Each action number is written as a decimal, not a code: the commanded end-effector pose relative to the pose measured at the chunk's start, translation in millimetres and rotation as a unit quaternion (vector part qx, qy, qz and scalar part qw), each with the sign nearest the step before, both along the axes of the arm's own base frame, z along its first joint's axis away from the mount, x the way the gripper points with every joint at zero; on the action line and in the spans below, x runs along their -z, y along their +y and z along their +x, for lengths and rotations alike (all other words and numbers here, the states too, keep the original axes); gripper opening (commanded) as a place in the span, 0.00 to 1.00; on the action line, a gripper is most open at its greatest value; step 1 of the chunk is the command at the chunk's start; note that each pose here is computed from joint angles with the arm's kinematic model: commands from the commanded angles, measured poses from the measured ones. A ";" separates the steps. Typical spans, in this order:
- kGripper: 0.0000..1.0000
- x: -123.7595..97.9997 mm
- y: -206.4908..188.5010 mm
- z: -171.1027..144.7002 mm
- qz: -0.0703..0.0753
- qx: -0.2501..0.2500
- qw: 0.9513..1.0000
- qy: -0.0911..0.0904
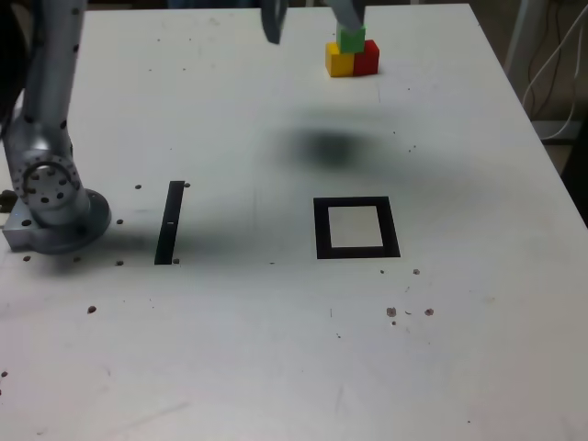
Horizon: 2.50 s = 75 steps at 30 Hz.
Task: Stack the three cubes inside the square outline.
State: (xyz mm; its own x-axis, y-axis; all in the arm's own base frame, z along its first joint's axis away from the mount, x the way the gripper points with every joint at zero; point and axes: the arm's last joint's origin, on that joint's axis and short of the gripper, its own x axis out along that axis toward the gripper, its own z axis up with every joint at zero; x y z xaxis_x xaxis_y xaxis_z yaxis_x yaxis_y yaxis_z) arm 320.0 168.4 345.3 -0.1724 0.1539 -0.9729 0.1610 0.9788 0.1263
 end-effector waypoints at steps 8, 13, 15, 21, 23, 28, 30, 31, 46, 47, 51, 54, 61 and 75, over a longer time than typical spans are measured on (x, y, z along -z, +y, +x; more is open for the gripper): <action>0.97 -0.6 51.1 13.3 0.015 -0.021 0.999 -0.025; 0.97 4.6 69.0 15.0 0.023 -0.026 0.999 -0.021; 0.97 5.3 73.2 17.2 0.027 -0.025 0.999 -0.022; 0.97 6.4 82.8 29.5 0.036 -0.005 0.999 -0.034; 0.97 7.1 86.9 35.6 0.040 0.010 0.998 -0.040; 0.97 11.0 100.4 54.7 0.056 0.074 0.994 -0.050; 0.97 12.4 105.3 61.1 0.065 0.103 0.991 -0.051; 0.97 13.1 107.3 63.8 0.069 0.116 0.990 -0.052; 0.99 44.8 131.1 91.4 0.106 0.269 0.957 -0.014; 0.99 42.8 131.9 92.6 0.113 0.275 0.954 -0.017; 0.99 38.1 134.3 98.8 0.137 0.304 0.942 -0.026; 0.99 44.9 136.6 103.7 0.139 0.330 0.934 -0.019; 0.99 65.2 143.1 112.5 0.140 0.348 0.927 -0.007; 0.98 72.9 140.8 112.2 0.118 0.347 0.930 -0.016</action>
